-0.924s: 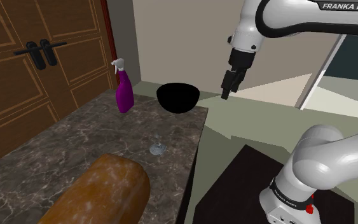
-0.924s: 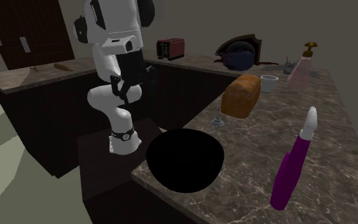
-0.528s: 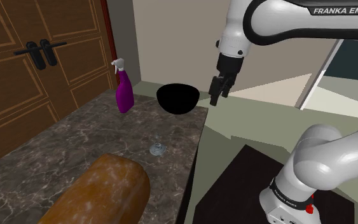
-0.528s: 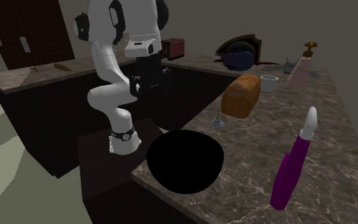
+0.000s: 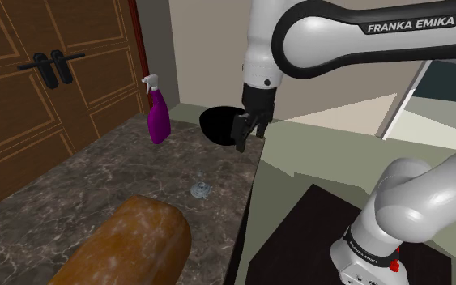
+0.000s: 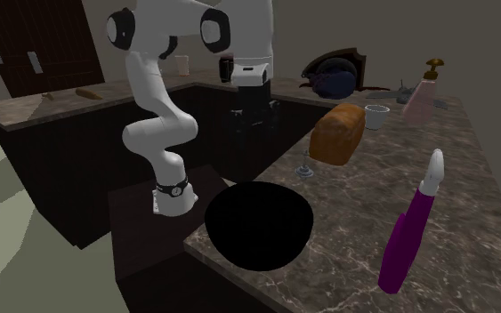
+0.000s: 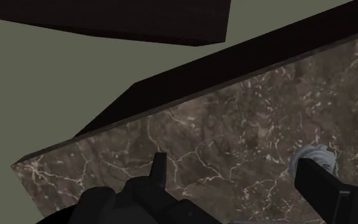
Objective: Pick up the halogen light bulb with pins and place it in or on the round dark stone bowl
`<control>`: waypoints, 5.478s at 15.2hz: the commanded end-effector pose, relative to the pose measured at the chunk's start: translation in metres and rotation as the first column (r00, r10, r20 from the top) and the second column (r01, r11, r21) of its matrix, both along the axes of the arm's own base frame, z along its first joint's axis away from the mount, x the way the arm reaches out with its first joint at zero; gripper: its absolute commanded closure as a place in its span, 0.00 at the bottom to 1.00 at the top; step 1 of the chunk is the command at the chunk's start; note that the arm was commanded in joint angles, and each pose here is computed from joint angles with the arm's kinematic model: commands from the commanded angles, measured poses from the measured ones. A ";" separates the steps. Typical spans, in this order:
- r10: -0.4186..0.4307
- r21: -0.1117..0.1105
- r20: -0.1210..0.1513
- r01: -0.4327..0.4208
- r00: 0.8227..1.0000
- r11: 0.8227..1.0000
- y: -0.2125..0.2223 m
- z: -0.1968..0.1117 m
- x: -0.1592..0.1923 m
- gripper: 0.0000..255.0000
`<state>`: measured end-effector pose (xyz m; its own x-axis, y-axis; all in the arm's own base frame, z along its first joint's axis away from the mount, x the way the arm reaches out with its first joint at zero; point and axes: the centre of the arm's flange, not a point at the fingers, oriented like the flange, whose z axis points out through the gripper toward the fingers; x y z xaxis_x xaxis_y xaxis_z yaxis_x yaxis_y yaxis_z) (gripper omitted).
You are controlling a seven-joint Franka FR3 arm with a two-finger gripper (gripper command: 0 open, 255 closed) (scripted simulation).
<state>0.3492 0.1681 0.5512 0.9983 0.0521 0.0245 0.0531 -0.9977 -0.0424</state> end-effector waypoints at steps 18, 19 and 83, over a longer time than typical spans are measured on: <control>-0.027 -0.042 -0.022 0.026 0.999 0.999 0.145 -0.076 0.041 0.00; -0.027 -0.042 -0.022 0.026 0.999 0.999 0.145 -0.076 0.041 0.00; 0.044 -0.042 -0.021 -0.045 0.999 0.998 0.077 0.062 0.128 0.00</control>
<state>0.4688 0.2443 0.6214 0.9969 0.0793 0.0003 0.0793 -0.9968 -0.0016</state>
